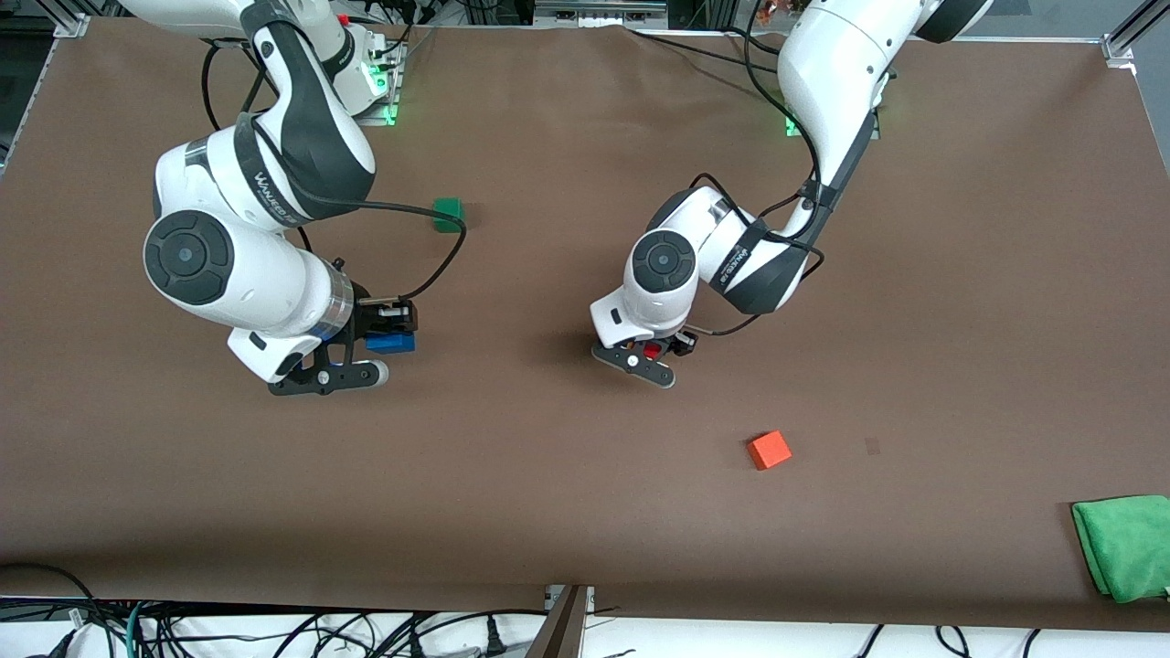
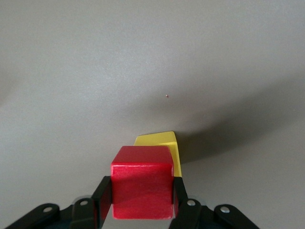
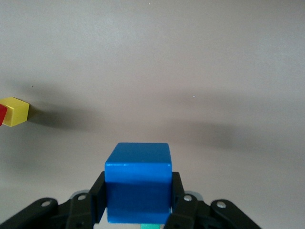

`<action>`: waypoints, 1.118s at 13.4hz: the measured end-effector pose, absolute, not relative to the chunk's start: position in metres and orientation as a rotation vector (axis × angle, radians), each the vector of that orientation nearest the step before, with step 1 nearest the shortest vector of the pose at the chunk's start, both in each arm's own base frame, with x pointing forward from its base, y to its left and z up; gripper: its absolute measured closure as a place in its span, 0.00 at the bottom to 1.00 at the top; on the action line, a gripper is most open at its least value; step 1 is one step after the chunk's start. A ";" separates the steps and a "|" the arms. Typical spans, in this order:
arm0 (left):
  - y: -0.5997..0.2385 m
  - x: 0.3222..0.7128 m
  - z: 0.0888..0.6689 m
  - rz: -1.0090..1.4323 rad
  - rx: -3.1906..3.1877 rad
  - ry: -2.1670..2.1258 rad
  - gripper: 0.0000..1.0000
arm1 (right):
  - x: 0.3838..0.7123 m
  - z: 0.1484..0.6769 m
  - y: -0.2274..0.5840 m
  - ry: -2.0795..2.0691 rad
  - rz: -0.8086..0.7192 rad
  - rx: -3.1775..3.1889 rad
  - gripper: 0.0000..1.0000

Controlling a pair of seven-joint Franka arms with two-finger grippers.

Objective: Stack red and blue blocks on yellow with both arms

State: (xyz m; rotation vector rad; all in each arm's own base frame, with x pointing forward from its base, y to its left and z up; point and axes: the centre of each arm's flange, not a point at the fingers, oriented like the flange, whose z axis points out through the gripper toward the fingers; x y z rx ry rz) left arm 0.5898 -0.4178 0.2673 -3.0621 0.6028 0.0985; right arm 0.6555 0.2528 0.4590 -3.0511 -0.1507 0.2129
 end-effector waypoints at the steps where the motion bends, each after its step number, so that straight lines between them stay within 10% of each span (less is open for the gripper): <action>1: -0.419 0.589 0.267 0.097 -3.065 0.591 0.44 | 0.655 0.458 0.253 -0.152 0.215 -3.051 0.45; 15: -0.428 0.585 0.262 0.079 -3.083 0.540 0.44 | 0.647 0.458 0.276 -0.083 0.215 -3.060 0.45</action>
